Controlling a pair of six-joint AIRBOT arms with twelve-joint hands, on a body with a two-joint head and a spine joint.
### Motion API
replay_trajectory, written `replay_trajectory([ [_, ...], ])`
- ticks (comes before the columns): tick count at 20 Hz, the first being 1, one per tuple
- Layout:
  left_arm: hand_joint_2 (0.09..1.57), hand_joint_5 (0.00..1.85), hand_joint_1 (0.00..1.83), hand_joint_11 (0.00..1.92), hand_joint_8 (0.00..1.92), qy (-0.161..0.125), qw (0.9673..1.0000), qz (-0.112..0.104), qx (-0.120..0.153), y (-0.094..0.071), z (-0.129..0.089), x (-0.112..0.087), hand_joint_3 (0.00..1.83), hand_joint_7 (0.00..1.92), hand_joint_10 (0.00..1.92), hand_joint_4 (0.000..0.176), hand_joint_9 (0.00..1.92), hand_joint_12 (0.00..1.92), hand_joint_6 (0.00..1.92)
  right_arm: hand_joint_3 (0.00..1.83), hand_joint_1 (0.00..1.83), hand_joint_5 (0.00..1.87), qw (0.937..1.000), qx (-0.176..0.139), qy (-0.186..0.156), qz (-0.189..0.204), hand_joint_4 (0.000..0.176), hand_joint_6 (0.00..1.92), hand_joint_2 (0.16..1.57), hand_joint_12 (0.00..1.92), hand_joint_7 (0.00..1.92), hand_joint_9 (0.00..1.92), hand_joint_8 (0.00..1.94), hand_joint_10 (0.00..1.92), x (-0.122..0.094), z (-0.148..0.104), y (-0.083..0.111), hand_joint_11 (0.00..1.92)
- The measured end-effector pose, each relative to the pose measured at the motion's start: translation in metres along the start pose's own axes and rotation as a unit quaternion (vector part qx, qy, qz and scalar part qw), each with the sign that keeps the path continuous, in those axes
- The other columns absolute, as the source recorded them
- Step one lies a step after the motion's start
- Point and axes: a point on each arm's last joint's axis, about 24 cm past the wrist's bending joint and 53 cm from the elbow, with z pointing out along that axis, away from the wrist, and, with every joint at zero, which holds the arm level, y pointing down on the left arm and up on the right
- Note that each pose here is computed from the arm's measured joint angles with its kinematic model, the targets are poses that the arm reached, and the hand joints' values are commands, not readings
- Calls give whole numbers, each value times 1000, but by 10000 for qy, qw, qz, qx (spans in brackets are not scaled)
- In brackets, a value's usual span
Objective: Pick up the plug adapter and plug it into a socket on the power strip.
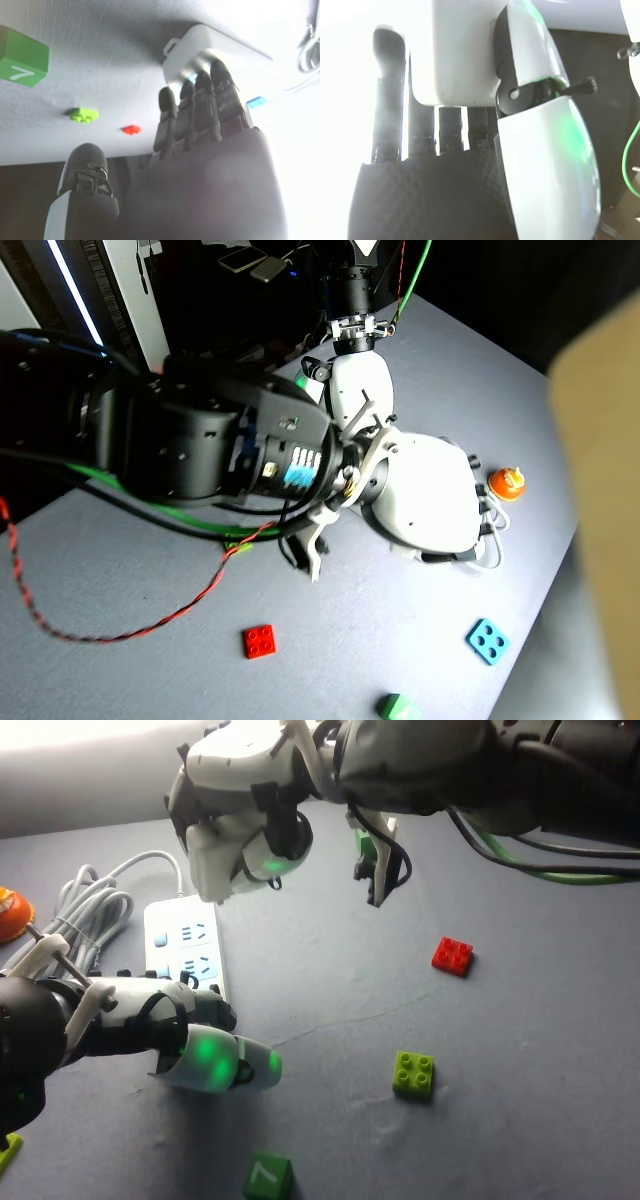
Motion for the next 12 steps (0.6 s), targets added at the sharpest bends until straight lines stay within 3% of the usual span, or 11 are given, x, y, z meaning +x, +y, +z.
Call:
replay_trajectory([
  [2,1232,75,0,0,2,4,10000,5,-21,2,0,1,0,76,4,0,74,178,4,1,1236,903,9991,227,291,231,0,937,1155,1645,923,822,1306,1289,13,-1,-11,690],
  [5,1233,90,8,0,4,6,10000,8,-19,2,0,1,0,88,7,0,89,202,6,2,1231,891,9945,725,370,656,0,959,1162,1640,909,813,1322,1273,18,-2,-32,679],
  [8,1243,83,0,0,3,-3,10000,16,-17,2,0,0,1,78,4,0,78,186,3,0,1232,877,9935,1095,208,228,0,977,1163,1632,922,824,1304,1263,8,6,-40,695],
  [11,1241,102,6,0,4,1,10000,15,-11,1,0,0,0,100,7,0,103,253,4,0,1235,866,9929,1142,186,291,0,989,1163,1610,934,838,1288,1251,9,10,-36,709],
  [12,1234,97,8,0,5,-2,10000,16,-16,2,0,0,0,94,5,0,92,231,4,0,1233,935,9931,1109,193,323,0,899,1154,1622,904,813,1321,1250,10,12,-32,680],
])
